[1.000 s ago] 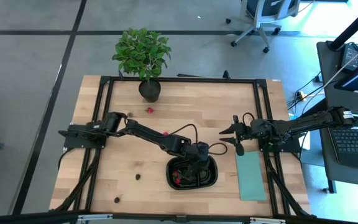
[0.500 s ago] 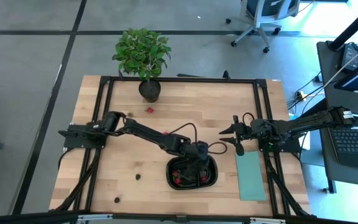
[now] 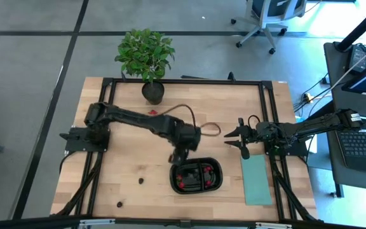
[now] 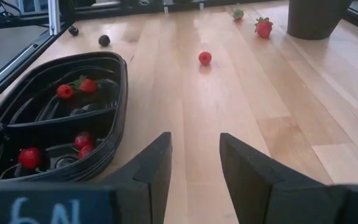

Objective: Pick and placing Produce into tupperware
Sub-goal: Put the raspberry into the left side of the black container

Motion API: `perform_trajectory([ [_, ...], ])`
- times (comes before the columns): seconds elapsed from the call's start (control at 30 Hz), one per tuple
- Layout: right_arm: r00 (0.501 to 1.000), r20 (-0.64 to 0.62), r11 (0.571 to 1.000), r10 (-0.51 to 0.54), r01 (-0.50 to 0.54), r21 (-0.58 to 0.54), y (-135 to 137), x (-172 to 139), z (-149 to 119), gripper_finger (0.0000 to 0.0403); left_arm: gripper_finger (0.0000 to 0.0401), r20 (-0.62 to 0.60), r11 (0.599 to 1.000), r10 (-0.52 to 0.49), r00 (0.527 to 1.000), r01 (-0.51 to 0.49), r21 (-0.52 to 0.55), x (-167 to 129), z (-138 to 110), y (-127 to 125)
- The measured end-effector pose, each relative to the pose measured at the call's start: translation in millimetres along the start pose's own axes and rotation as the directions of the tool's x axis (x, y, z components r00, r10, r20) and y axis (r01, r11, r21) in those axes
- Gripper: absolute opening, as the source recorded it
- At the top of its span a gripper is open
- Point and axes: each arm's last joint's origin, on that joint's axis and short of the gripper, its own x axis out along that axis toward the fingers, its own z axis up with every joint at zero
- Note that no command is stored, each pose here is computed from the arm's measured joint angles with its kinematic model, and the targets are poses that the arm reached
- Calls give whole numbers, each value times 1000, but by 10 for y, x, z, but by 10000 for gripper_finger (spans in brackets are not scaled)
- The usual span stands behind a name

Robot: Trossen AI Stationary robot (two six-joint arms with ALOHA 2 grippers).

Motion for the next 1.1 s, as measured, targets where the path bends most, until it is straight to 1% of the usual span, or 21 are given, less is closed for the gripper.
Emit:
perform_trajectory([
  [0.07,1000,1,1000,0,0,0,0,0,0,138,175,-70,999,31,997,-33,-22,-81,-95,85],
  [0.13,1000,0,1000,0,0,0,0,0,0,138,175,-90,997,57,994,-61,-44,-107,-133,182],
  [0.2,1000,0,1000,0,0,0,0,0,0,138,175,-137,996,55,989,-64,-67,-116,-197,269],
  [0.27,1000,-5,1000,0,0,1,0,0,-5,138,175,-151,994,58,987,-72,-88,-117,-233,357],
  [0.37,1000,-10,1000,-1,1,4,-1,0,-10,138,175,-177,989,59,982,-81,-122,-15,-345,470],
  [0.47,1000,-20,1000,-3,3,25,-3,0,-20,138,175,-217,982,49,975,-87,-168,107,-535,527],
  [0.7,999,-46,1000,-6,6,17,-6,4,-48,138,175,-126,965,82,989,-110,-239,362,-911,557],
  [0.8,999,-51,1000,-7,8,15,-6,7,-52,138,175,-132,956,80,988,-114,-270,444,-1058,543],
  [1.1,999,-49,1000,-7,7,17,-6,10,-50,138,175,-82,955,99,992,-118,-273,689,-1264,505],
])
